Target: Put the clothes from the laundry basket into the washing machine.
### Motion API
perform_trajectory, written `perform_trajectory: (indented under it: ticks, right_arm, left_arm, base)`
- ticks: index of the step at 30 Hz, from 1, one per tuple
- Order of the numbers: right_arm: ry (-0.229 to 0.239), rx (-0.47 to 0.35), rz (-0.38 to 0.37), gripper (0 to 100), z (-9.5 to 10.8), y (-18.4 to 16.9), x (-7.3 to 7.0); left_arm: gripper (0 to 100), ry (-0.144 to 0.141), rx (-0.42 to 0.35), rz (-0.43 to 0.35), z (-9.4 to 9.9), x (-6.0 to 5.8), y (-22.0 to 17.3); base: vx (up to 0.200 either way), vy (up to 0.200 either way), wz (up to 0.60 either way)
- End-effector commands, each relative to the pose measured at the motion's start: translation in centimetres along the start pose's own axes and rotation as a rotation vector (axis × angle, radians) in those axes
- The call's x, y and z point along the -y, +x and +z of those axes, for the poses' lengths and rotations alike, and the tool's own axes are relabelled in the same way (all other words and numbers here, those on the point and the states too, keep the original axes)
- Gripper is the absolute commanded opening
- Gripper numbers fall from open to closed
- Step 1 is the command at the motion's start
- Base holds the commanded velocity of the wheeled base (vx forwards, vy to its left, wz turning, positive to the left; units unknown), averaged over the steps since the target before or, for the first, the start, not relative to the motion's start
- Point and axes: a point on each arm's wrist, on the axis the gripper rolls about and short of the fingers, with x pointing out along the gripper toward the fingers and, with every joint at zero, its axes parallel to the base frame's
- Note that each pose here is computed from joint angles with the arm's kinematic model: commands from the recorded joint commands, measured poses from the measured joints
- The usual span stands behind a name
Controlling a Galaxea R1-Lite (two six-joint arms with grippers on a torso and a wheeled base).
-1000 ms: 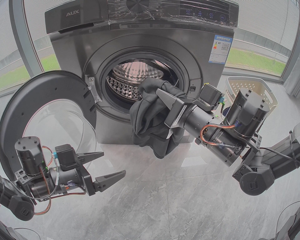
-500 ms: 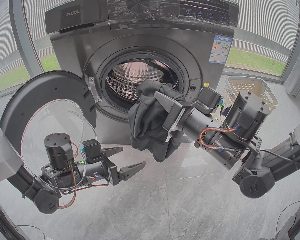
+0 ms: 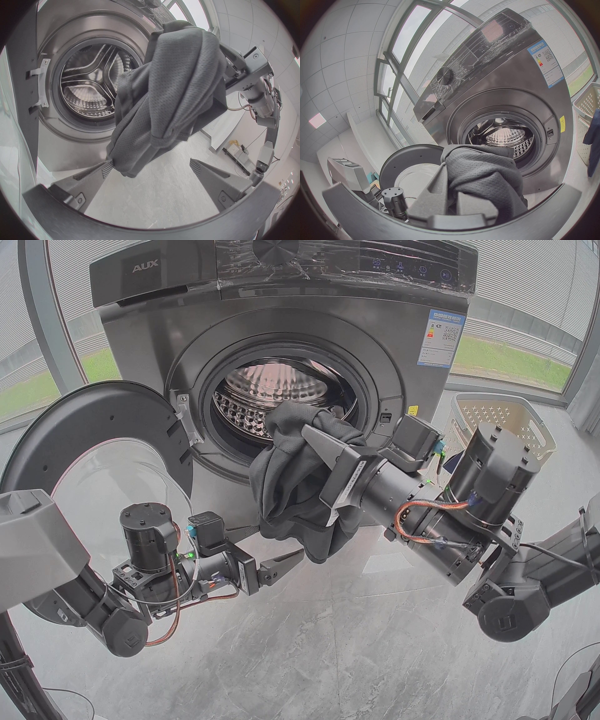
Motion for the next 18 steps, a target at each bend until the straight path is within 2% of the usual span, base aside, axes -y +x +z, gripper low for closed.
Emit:
perform_trajectory:
  ticks: [1, 12, 18]
  right_arm:
    - [0.0, -0.004, 0.001, 0, -0.1, -0.2, -0.1]
    - [0.001, -0.017, -0.003, 0, -0.4, -0.4, 0.1]
    - [0.001, -0.017, -0.003, 0, -0.4, -0.5, 0.1]
  left_arm:
    - [100, 0.002, 0.01, 0.015, -0.6, -0.6, 1.1]
    - [100, 0.016, 0.038, 0.024, -0.6, -0.9, 1.7]
    - [100, 0.027, 0.077, 0.059, -0.6, -1.4, 2.6]
  base:
    - [0.0, 0.0, 0.0]
    - [0.0, 0.0, 0.0]
    - [0.0, 0.0, 0.0]
